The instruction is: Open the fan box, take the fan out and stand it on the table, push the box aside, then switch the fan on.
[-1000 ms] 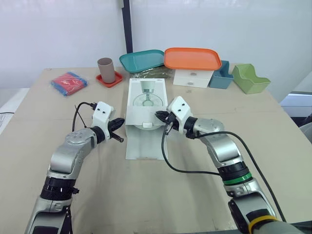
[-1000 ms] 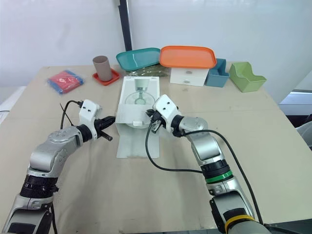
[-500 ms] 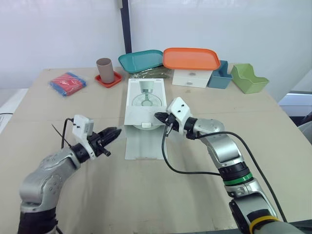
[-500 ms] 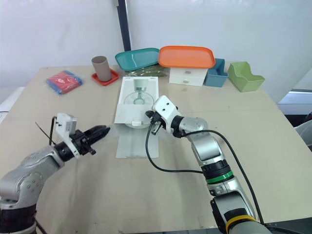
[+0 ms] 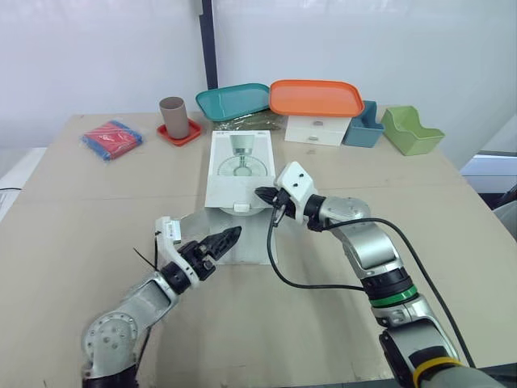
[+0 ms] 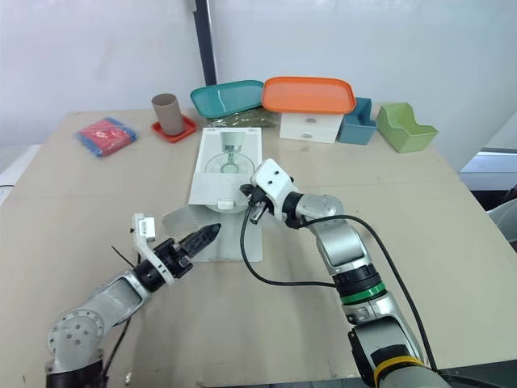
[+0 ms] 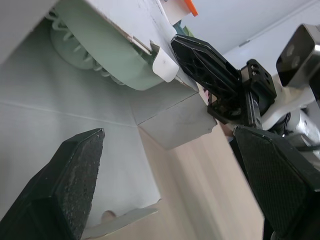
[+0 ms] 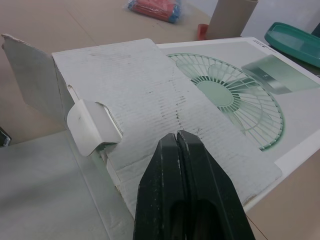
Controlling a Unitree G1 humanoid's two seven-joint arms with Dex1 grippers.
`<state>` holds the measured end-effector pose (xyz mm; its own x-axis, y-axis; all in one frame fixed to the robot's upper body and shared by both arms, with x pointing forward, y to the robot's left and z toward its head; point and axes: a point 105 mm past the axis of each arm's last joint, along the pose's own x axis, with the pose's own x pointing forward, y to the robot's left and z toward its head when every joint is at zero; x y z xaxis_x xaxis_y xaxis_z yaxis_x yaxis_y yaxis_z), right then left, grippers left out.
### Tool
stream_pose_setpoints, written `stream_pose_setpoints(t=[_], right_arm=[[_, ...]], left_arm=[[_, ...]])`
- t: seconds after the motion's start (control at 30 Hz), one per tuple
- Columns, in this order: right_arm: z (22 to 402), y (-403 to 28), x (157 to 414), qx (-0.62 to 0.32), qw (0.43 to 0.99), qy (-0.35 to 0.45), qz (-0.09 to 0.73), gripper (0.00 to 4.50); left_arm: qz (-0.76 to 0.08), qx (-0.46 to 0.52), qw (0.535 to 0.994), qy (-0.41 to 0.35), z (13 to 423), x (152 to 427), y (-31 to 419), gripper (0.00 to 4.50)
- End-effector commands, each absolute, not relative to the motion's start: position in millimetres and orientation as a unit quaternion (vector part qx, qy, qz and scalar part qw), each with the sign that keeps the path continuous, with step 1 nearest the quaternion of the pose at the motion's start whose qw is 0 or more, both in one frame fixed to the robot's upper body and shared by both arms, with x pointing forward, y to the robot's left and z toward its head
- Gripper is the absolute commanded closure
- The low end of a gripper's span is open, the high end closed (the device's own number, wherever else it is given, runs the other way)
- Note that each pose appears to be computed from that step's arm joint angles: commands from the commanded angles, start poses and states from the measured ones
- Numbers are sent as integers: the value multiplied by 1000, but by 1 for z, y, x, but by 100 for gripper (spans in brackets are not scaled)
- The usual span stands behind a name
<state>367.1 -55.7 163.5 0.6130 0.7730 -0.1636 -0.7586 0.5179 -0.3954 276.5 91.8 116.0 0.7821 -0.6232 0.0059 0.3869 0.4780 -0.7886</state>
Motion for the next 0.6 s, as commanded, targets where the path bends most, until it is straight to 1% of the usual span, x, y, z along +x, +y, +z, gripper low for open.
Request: stream_pose_setpoints(t=[0.03, 0.17, 0.37, 0.6], right_arm=[[168, -56, 368, -226, 869, -20, 441, 450], [167, -57, 367, -226, 869, -18, 439, 450], [167, -58, 366, -227, 869, -17, 440, 450], [167, -59, 366, -230, 869, -17, 438, 450]], left_arm=[[-262, -453, 840, 145, 115, 284, 101, 8], [-242, -482, 828, 154, 112, 290, 105, 8], [-246, -479, 823, 181, 106, 297, 95, 8], [-247, -473, 825, 187, 105, 308, 91, 8]])
